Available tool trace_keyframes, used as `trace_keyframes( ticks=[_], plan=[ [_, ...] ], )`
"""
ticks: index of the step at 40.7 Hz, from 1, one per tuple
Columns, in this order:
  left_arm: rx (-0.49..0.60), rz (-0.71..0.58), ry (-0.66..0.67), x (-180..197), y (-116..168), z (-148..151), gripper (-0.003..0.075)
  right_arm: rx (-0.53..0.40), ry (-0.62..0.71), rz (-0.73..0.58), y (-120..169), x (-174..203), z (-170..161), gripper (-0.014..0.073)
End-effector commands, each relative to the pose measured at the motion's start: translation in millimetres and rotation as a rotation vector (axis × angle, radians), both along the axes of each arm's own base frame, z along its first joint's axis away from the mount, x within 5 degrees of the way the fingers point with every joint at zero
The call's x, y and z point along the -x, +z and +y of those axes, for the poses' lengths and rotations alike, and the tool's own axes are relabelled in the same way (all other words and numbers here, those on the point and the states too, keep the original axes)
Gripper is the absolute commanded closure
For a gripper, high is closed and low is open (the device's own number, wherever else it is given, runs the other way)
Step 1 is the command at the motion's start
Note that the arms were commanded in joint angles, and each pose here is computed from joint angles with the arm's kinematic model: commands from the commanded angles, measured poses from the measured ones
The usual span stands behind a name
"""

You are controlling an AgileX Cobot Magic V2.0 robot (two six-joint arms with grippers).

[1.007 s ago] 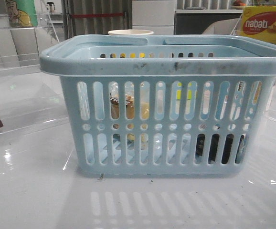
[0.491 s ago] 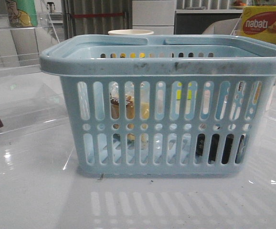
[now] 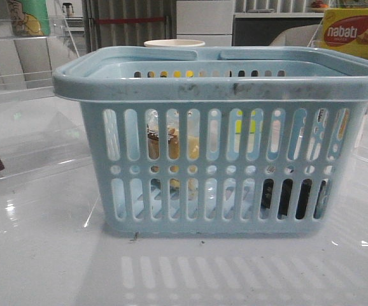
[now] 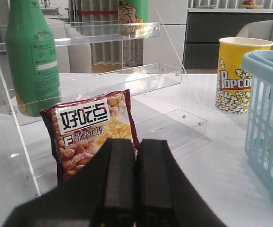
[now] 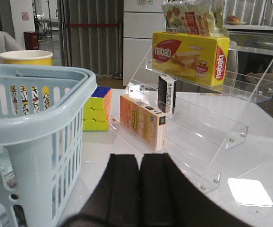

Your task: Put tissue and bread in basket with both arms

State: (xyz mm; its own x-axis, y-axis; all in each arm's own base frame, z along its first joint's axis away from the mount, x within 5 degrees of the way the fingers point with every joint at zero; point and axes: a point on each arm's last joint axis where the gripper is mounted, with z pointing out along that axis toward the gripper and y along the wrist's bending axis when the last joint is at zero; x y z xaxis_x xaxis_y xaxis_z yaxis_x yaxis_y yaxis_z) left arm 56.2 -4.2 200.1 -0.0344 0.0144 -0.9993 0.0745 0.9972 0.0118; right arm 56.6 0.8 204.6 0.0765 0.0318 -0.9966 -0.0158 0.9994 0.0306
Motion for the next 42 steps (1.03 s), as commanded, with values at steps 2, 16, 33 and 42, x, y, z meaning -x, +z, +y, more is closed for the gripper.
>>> trace_keyframes(
  ticks=[2,16,33,42],
  plan=[
    [0.020,-0.102,-0.002,1.2,7.3,0.0,0.0627,0.006,-0.007,-0.132,12.8,3.4,-0.4,0.0536],
    [0.020,-0.102,-0.002,1.2,7.3,0.0,0.0627,0.000,-0.008,-0.130,12.5,3.3,-0.5,0.0536],
    [0.020,-0.102,-0.002,1.2,7.3,0.0,0.0627,0.000,-0.007,-0.127,12.3,3.3,-0.5,0.0536],
    [0.020,-0.102,-0.002,1.2,7.3,0.0,0.0627,0.000,-0.007,-0.127,12.3,3.3,-0.5,0.0536]
  ],
)
